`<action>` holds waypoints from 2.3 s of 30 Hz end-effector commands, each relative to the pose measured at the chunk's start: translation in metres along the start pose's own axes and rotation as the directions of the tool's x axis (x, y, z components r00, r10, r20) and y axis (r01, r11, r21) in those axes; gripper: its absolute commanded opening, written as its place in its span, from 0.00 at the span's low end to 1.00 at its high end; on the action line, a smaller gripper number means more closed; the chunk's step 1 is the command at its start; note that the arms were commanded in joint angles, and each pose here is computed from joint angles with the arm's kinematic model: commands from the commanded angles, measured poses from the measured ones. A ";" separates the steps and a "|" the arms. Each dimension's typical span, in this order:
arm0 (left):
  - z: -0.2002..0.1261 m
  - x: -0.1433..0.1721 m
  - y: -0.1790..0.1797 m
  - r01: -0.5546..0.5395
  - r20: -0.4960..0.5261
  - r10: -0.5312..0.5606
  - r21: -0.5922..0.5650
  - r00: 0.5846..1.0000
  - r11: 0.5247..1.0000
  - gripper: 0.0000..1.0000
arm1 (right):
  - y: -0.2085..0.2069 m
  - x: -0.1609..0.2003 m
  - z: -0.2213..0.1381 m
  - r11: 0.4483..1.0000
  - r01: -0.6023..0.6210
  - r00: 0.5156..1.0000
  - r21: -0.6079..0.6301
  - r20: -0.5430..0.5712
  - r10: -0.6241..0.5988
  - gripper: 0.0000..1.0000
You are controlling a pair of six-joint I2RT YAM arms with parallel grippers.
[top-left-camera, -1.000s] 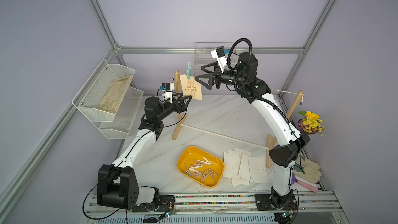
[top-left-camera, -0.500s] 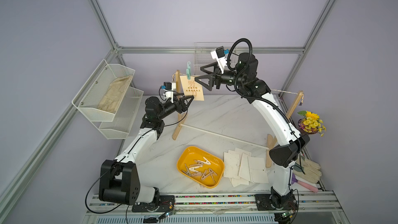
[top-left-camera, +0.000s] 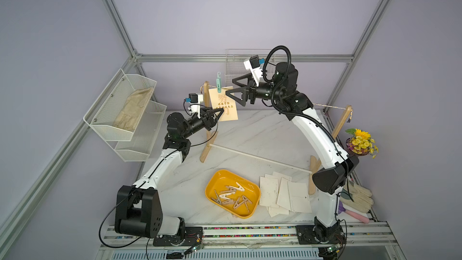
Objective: Remove the postcards from the strings
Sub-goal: Pinch the postcard on the clothesline, then remove the clamp from the clothesline.
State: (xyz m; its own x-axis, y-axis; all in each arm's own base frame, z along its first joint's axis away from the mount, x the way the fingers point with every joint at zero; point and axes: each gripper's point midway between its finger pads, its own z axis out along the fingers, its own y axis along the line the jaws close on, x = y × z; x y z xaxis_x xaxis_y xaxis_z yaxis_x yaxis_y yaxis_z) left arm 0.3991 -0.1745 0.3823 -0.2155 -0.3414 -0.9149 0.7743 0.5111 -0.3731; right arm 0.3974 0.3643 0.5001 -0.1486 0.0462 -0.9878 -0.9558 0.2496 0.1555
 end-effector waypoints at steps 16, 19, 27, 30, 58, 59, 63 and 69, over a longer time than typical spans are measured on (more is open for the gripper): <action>0.003 0.010 0.009 0.041 0.016 -0.042 0.033 0.999 0.999 0.07 | -0.042 -0.004 0.031 0.995 -0.093 0.993 0.028 0.082 0.091 0.92; 0.003 0.010 0.010 0.049 0.018 -0.049 0.039 0.999 0.998 0.03 | -0.044 -0.002 0.035 0.997 -0.074 0.994 0.021 0.086 0.072 0.89; 0.003 0.010 0.011 0.058 0.017 -0.059 0.044 0.998 0.997 0.00 | -0.030 0.005 0.050 0.999 -0.031 0.997 -0.031 0.073 0.033 0.76; 0.003 0.010 0.010 0.059 0.014 -0.060 0.047 0.998 0.997 0.00 | -0.023 0.008 0.055 0.999 -0.008 0.998 -0.042 0.066 0.011 0.75; 0.006 0.013 0.008 0.091 -0.010 -0.091 0.084 0.996 0.992 0.00 | -0.012 0.014 0.069 0.984 -0.020 0.994 -0.178 0.099 0.038 0.64; 0.006 0.013 0.009 0.094 -0.009 -0.094 0.083 0.996 0.992 0.00 | -0.012 0.014 0.069 0.984 -0.020 0.994 -0.178 0.100 0.038 0.63; 0.006 0.012 0.008 0.100 -0.005 -0.100 0.091 0.995 0.991 0.00 | -0.014 0.016 0.070 0.984 -0.023 0.994 -0.178 0.097 0.040 0.57; 0.006 0.012 0.008 0.110 -0.006 -0.110 0.102 0.994 0.989 0.00 | -0.015 0.016 0.071 0.984 -0.020 0.994 -0.179 0.103 0.039 0.44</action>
State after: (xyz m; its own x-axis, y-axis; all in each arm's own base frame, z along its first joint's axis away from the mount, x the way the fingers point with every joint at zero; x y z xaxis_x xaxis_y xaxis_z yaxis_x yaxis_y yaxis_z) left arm 0.4119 -0.1766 0.3694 -0.3058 -0.3970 -0.8654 0.7797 0.4172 -0.4669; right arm 0.4319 0.4220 0.4889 -0.1526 0.1626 -0.9748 -0.9779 0.1178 0.1728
